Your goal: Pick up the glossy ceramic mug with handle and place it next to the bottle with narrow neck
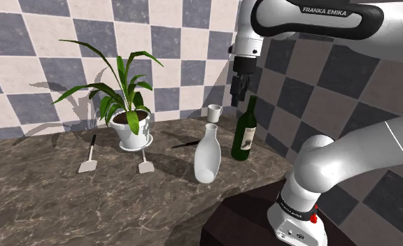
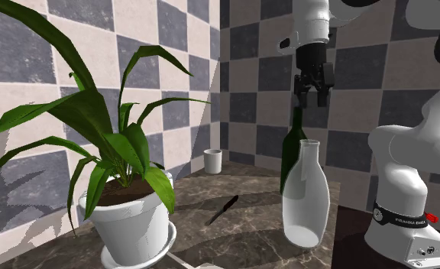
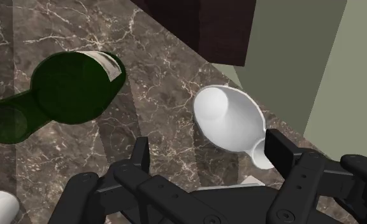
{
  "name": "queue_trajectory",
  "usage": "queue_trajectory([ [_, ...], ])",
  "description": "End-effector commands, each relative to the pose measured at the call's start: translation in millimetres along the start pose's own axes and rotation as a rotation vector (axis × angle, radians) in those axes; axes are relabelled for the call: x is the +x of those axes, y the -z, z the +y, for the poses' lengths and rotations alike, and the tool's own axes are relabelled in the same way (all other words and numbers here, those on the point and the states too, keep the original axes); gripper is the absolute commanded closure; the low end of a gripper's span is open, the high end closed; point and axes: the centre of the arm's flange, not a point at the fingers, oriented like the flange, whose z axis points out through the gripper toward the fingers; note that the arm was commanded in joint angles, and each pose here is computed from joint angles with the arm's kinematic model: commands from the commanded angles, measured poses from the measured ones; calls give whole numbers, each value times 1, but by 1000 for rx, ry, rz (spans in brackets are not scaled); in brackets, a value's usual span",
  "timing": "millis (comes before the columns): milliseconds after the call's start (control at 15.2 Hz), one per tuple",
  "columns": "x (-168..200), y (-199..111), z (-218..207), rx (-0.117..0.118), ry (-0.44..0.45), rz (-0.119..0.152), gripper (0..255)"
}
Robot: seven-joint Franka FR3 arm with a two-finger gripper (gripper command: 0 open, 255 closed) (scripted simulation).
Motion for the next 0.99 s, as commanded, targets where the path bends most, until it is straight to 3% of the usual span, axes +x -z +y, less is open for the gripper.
queue_trajectory([
  [0, 0, 0, 0, 0, 0, 0, 0],
  [924, 95, -73, 128, -56, -38, 38, 0],
])
